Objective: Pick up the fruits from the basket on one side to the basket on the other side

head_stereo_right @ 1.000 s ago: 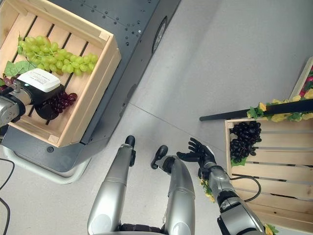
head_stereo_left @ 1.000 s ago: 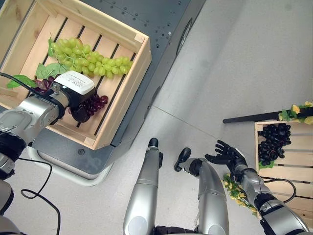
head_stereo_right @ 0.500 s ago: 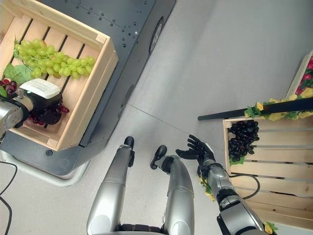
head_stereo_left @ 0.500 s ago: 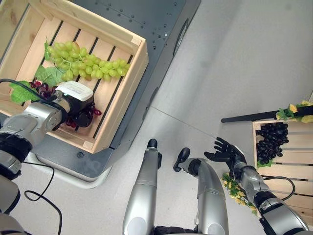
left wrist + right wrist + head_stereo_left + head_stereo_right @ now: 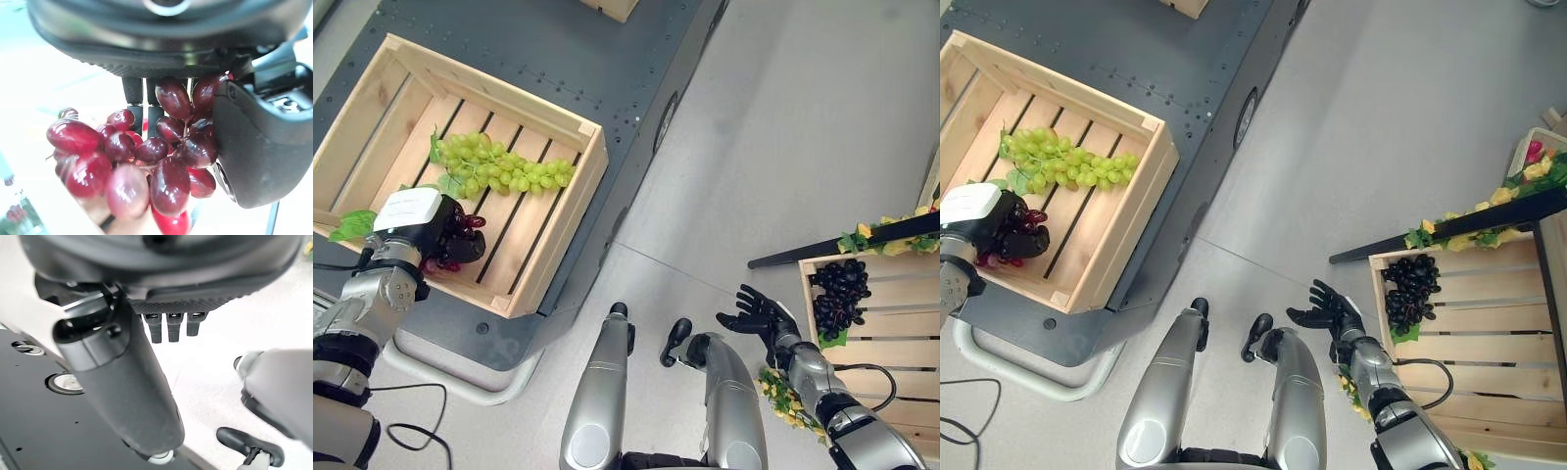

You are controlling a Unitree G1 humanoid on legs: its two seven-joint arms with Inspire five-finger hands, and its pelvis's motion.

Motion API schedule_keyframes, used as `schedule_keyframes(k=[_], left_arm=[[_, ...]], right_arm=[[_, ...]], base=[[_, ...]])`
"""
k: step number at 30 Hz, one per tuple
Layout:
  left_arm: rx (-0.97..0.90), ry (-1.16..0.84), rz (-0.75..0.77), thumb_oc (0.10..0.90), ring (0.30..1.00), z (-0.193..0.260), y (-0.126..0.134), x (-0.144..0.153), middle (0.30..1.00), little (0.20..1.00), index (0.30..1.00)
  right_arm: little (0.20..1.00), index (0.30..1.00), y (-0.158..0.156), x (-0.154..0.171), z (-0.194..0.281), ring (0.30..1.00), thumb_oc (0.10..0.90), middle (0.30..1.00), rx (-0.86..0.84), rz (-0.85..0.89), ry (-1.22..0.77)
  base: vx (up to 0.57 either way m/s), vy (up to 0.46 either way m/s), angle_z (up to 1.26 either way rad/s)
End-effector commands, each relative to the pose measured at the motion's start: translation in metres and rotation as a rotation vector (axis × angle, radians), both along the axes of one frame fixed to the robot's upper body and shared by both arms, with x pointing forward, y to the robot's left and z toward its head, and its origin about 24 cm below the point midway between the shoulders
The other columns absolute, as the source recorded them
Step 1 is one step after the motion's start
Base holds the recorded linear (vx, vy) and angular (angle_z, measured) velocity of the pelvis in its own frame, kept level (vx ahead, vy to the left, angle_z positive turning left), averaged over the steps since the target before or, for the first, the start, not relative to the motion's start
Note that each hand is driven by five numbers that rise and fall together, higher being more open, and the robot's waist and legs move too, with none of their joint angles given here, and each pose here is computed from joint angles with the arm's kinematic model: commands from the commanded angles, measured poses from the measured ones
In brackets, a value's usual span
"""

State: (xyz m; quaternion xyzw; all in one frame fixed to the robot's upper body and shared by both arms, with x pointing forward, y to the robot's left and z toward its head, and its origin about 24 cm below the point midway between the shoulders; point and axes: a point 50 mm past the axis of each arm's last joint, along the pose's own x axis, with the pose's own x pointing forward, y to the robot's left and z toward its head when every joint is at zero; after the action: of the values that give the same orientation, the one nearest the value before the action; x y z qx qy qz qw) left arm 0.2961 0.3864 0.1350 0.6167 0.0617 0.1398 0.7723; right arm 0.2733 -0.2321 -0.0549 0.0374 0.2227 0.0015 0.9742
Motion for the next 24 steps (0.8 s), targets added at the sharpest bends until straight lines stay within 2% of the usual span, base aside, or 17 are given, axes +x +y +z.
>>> schedule_keyframes(k=[1,8,11,15,24], left_arm=[[-0.253,-0.243,0.218,0.4,0.3,0.013,0.044,-0.032,0.3,0.3,0.3],[-0.775,-0.579,0.307,0.4,0.3,0.006,0.058,-0.046,0.3,0.3,0.3],[-0.923,-0.652,0.303,0.4,0.3,-0.001,0.057,-0.047,0.3,0.3,0.3],[-1.074,-0.749,0.3,0.4,0.3,-0.005,0.058,-0.049,0.3,0.3,0.3],[-1.272,-0.871,0.333,0.4,0.3,-0.014,0.064,-0.057,0.3,0.3,0.3]], right_arm=[[0.9,0.9,-0.03,-0.018,-0.001,0.9,0.8,0.9,-0.07,-0.118,-0.006],[0.9,0.9,-0.016,-0.025,-0.013,0.9,0.8,0.9,-0.064,-0.109,0.03],[0.9,0.9,-0.012,-0.028,-0.016,0.9,0.8,0.9,-0.072,-0.105,0.046],[0.9,0.9,-0.009,-0.033,-0.021,0.9,0.8,0.9,-0.057,-0.107,0.071],[0.9,0.9,-0.008,-0.046,-0.033,0.9,0.8,0.9,-0.058,-0.13,0.124]], base=[[0.02,-0.006,-0.14],[0.03,-0.025,-0.02],[0.03,-0.037,0.01],[0.03,-0.041,-0.02],[0.02,-0.026,-0.01]])
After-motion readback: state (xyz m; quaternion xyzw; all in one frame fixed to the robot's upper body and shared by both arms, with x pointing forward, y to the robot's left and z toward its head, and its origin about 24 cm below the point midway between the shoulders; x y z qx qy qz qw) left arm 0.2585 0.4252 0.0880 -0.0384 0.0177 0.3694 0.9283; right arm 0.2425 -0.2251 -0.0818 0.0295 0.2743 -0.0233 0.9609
